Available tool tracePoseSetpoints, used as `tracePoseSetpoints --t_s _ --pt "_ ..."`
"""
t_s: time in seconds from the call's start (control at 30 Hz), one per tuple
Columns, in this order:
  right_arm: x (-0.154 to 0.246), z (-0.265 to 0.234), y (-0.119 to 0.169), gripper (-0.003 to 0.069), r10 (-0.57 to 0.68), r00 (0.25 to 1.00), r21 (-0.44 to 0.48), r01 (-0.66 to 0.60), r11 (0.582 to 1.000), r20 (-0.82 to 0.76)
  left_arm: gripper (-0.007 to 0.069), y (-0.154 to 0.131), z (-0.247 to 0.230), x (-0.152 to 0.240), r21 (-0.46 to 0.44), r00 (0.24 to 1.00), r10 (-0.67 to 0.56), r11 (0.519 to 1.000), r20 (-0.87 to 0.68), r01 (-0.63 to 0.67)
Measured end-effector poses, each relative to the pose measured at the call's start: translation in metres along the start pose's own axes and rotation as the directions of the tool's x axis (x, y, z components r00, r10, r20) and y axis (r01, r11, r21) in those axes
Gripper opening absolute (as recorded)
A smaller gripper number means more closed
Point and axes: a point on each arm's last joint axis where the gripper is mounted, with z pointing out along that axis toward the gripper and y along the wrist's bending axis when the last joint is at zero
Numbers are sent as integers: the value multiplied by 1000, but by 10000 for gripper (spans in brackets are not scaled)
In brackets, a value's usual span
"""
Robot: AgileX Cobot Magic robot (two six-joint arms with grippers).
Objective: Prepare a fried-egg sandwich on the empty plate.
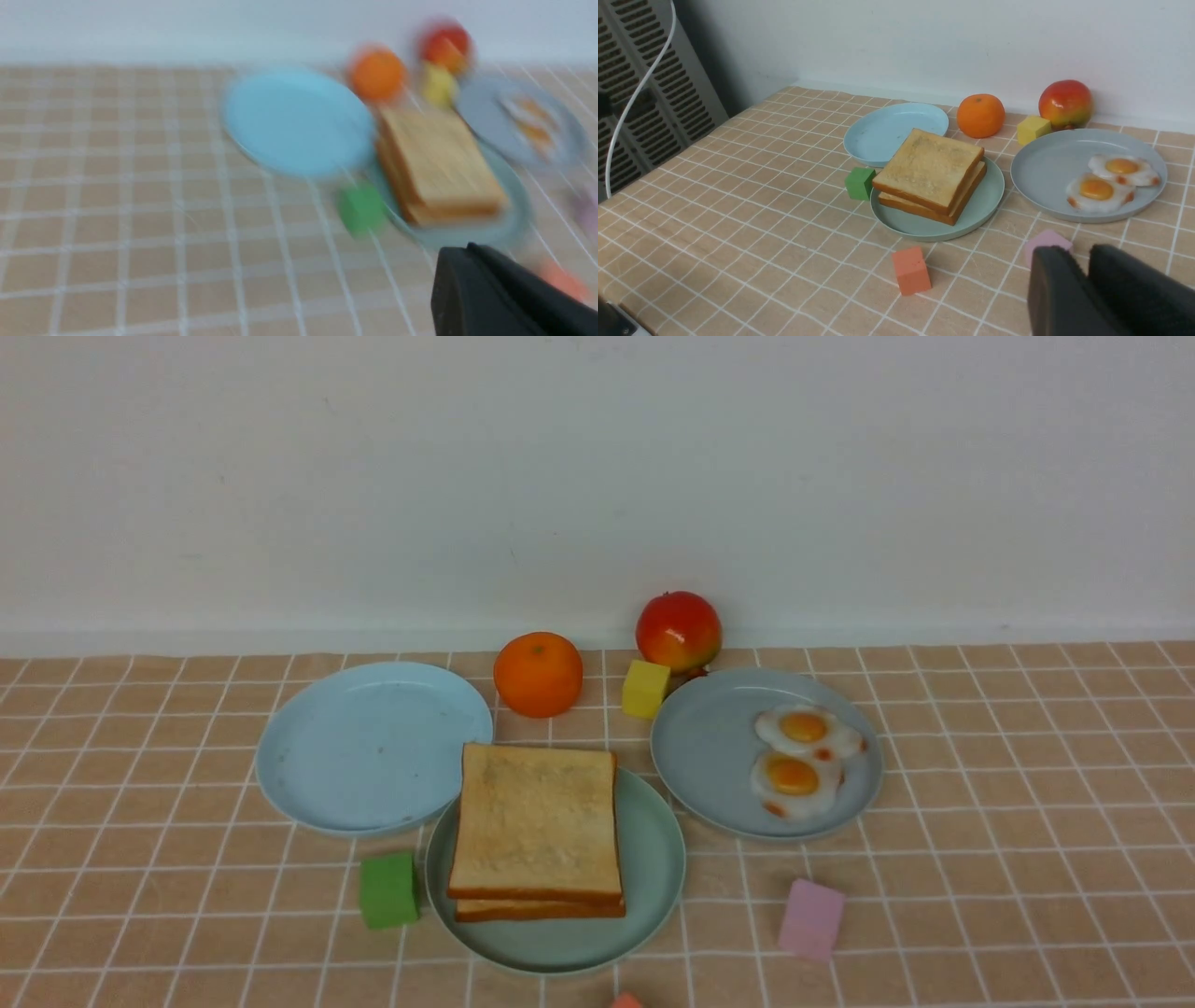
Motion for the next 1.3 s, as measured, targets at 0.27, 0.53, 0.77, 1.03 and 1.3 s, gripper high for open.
tracePoseSetpoints --t_s 0.27,0.53,0.77,1.03,1.3 --pt "0 0 0 137 0 1000 -1 0 1000 -4 -11 27 47 83 -171 993 -112 979 29 115" --pt "1 0 0 148 0 1000 -1 0 1000 -11 -4 29 53 102 -153 997 -57 987 -51 49" --pt "1 0 0 151 0 1000 -1 0 1000 -11 0 25 53 102 -89 998 -31 996 -60 25" --pt "1 0 0 162 0 1000 -1 0 1000 -11 5 25 53 102 -86 998 -30 996 -60 24" --pt "1 0 0 174 0 1000 -1 0 1000 -11 8 25 53 102 -86 998 -30 996 -59 24"
